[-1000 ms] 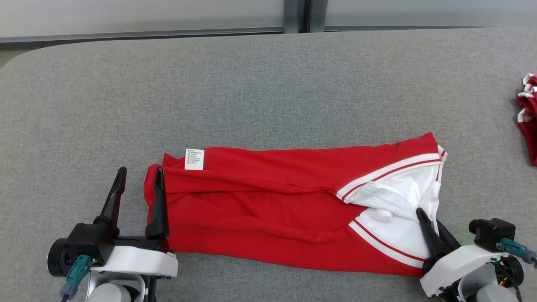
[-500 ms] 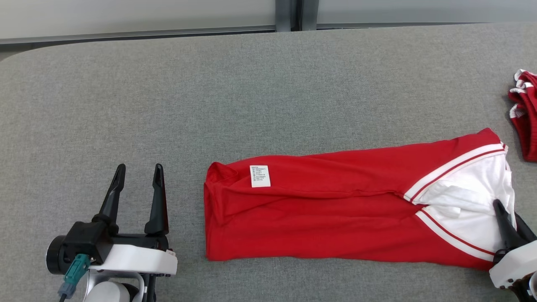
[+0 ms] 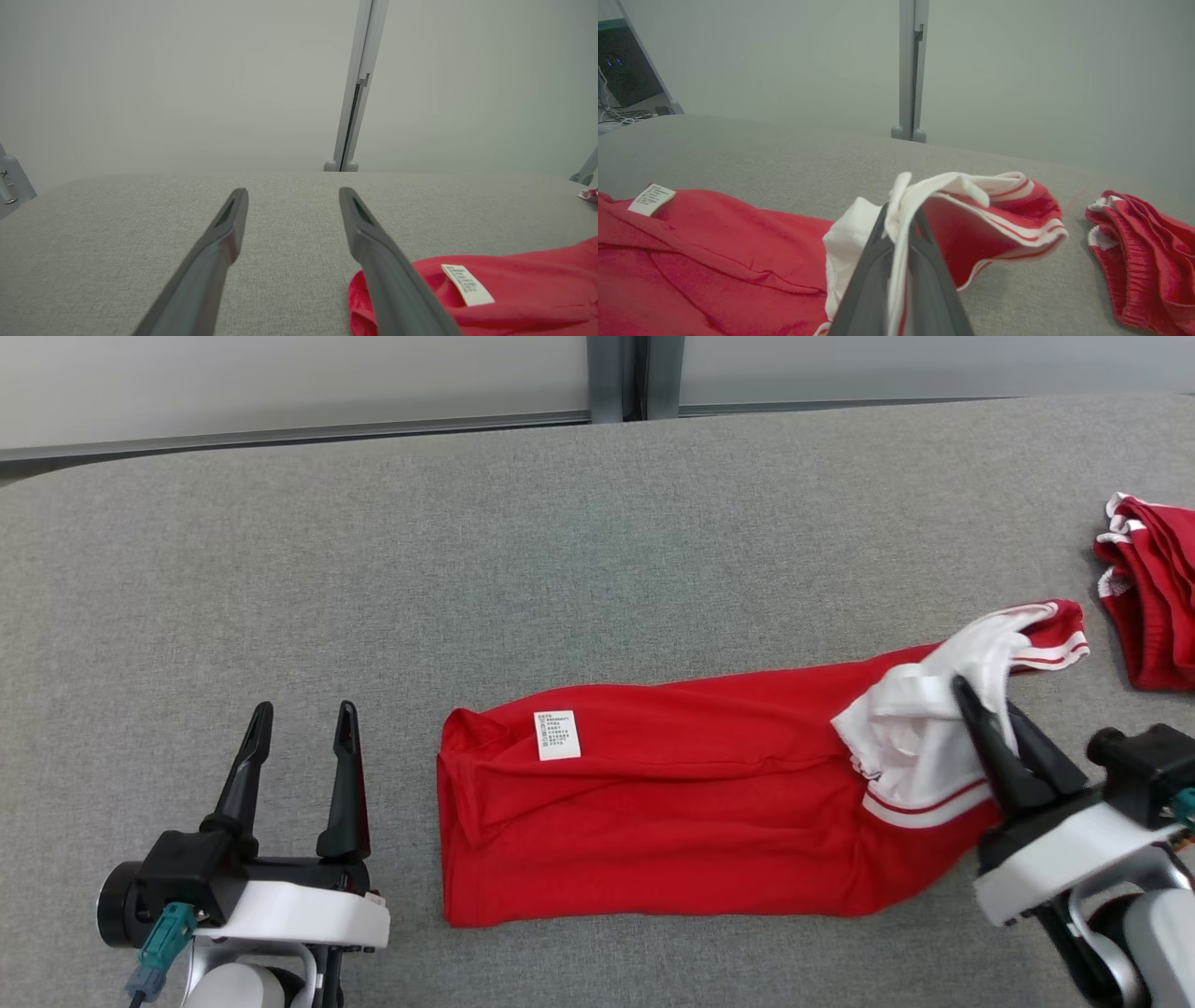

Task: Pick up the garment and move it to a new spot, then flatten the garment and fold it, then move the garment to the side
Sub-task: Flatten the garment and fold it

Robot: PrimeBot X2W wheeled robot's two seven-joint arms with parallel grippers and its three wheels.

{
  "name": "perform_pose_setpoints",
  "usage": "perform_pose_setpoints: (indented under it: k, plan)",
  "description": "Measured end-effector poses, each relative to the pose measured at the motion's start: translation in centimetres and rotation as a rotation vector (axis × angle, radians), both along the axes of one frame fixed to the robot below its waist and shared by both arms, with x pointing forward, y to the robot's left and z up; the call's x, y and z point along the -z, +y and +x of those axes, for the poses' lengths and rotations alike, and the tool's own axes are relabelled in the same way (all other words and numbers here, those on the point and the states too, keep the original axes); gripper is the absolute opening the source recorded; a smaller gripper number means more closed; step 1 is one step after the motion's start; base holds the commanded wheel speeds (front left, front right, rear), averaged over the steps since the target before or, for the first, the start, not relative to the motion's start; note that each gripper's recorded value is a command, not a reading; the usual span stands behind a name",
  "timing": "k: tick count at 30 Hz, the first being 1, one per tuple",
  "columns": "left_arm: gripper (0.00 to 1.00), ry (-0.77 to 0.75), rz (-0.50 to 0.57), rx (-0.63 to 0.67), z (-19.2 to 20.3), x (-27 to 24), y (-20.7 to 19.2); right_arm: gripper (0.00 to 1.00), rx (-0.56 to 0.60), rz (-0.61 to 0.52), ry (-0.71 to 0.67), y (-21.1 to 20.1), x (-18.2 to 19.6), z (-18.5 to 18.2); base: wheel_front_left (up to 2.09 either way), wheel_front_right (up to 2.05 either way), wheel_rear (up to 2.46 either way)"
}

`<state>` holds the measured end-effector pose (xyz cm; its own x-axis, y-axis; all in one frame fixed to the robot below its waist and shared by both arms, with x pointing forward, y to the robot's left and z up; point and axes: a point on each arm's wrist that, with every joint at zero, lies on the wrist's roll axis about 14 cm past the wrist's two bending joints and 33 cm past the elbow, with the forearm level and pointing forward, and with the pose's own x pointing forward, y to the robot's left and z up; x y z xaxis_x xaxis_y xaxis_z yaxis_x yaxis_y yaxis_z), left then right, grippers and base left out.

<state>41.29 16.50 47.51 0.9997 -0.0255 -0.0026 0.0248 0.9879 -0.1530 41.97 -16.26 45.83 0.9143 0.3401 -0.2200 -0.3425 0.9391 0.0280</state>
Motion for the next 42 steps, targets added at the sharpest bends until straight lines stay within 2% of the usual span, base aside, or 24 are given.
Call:
perform_pose_setpoints:
  k: [5,13,19,24,25,26,27,31,35,38,42]
  plan:
    - [1.0,-0.003,0.002,0.011,0.1,-0.1,-0.2,0.0,-0.187,0.072,-0.037,7.5,-2.6,-0.3,0.0,0.0,0.0]
    - [1.0,-0.007,-0.008,-0.007,0.2,-0.2,0.1,0.0,-0.449,0.256,0.095,19.2,-1.6,-3.4,0.0,0.0,0.0]
    - [1.0,0.002,-0.012,-0.02,0.1,0.1,0.5,0.0,-0.544,0.372,0.193,24.6,-0.5,-5.6,0.0,0.0,0.0]
    - [1.0,0.01,-0.014,-0.021,0.1,0.4,0.5,0.0,-0.571,0.365,0.252,25.9,1.5,-6.2,0.0,0.0,0.0]
    - [1.0,0.013,-0.015,-0.021,0.1,0.5,0.5,0.32,-0.563,0.374,0.252,25.9,1.7,-6.0,0.0,0.0,0.0]
    - [1.0,0.014,-0.015,-0.022,0.1,0.6,0.5,0.9,-0.563,0.369,0.251,25.9,1.8,-5.8,0.0,0.0,0.0]
    - [1.0,0.014,-0.015,-0.022,0.1,0.6,0.5,1.0,-0.563,0.369,0.251,25.9,1.8,-5.8,0.0,0.0,0.0]
    - [1.0,0.013,-0.012,-0.022,0.4,0.6,0.5,1.0,-0.557,0.419,0.169,26.2,0.2,-4.8,0.0,0.0,0.0]
    - [1.0,0.012,-0.011,-0.009,0.5,0.6,0.1,1.0,-0.493,0.495,0.019,24.7,-3.3,-2.2,0.0,0.0,0.0]
    - [1.0,0.005,-0.004,0.002,0.5,0.4,-0.1,1.0,-0.412,0.499,-0.069,22.1,-5.0,0.2,0.0,0.0,0.0]
    - [1.0,-0.004,0.003,0.013,0.6,0.1,-0.4,1.0,-0.251,0.455,-0.163,16.4,-5.9,2.9,0.0,0.0,0.0]
